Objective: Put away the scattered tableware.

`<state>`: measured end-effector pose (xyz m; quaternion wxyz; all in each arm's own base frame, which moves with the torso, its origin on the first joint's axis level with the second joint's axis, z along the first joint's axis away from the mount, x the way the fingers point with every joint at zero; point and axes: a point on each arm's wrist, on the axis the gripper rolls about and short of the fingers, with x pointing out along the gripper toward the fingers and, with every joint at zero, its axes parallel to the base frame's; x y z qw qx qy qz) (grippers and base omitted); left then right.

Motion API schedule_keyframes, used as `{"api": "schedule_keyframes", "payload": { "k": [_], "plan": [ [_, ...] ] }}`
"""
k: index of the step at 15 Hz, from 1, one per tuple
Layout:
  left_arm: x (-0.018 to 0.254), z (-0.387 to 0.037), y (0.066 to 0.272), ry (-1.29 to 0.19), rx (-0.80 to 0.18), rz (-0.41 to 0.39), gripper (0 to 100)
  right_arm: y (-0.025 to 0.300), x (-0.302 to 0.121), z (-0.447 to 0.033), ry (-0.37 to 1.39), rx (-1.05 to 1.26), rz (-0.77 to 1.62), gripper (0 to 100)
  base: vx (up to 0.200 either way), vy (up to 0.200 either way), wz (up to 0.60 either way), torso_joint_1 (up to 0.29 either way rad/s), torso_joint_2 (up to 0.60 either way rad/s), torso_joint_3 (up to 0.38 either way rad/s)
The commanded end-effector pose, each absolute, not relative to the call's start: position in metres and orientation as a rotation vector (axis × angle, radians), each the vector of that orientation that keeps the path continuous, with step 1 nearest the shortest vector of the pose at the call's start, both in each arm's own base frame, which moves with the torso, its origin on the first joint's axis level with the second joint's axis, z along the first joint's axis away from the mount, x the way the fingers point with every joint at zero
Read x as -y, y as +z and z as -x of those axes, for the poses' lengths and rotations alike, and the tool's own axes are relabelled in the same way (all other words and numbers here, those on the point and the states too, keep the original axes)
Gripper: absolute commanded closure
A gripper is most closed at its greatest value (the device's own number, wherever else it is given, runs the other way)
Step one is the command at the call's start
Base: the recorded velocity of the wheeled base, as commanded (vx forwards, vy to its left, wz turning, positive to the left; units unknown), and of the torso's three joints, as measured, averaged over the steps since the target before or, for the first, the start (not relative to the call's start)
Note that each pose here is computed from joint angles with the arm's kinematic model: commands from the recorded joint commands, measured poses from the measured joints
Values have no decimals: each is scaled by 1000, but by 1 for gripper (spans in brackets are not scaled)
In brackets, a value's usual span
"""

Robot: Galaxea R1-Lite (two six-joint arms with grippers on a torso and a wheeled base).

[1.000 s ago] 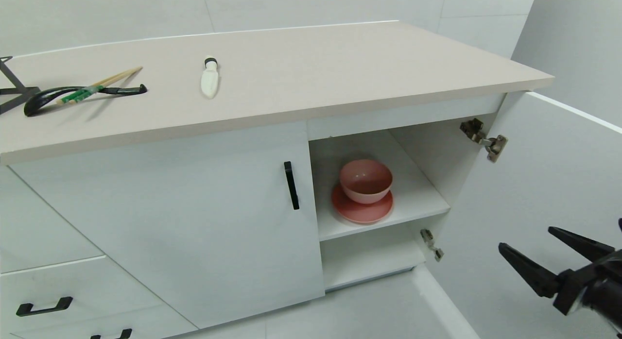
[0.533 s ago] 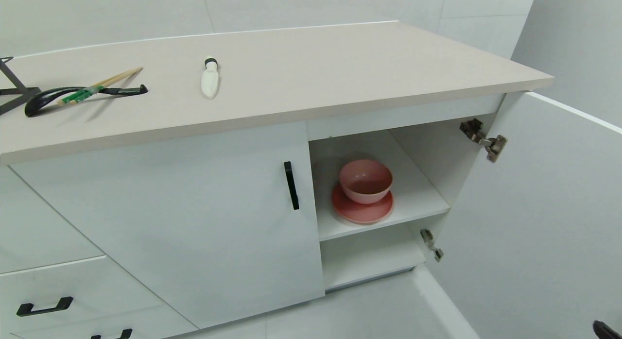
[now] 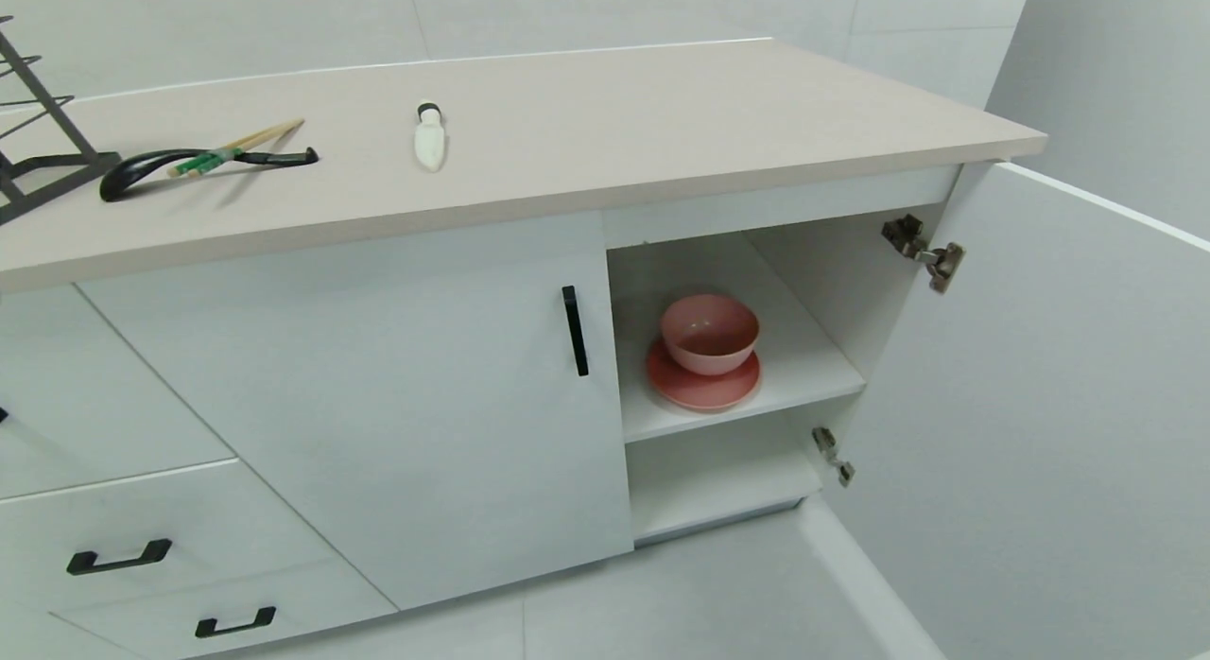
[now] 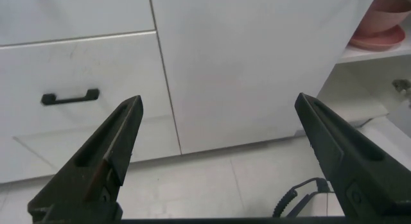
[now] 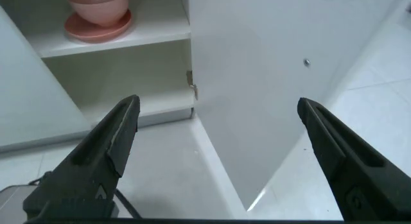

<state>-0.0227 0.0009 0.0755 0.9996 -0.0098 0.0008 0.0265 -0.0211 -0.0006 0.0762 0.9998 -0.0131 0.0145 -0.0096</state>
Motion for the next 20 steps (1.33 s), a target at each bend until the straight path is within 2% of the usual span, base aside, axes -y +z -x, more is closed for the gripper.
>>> {"api": "schedule_keyframes", "payload": {
  "k": [1, 4, 6, 20],
  "plan": [
    [-1, 23, 75, 54, 1, 20, 0, 75, 1, 23, -23, -10, 26, 0, -200, 0, 0, 7, 2, 2],
    [-1, 23, 75, 54, 0, 18, 0, 75, 1, 23, -26, -5, 25, 0, -200, 0, 0, 4, 4, 1],
    [-1, 23, 76, 54, 2, 15, 0, 75, 1, 23, -26, -5, 25, 0, -200, -200, 0, 0, 0, 5],
    [-1, 23, 76, 54, 2, 14, 0, 75, 1, 23, -26, -5, 9, 0, 0, -200, 0, 2, 2, 2]
  ]
}}
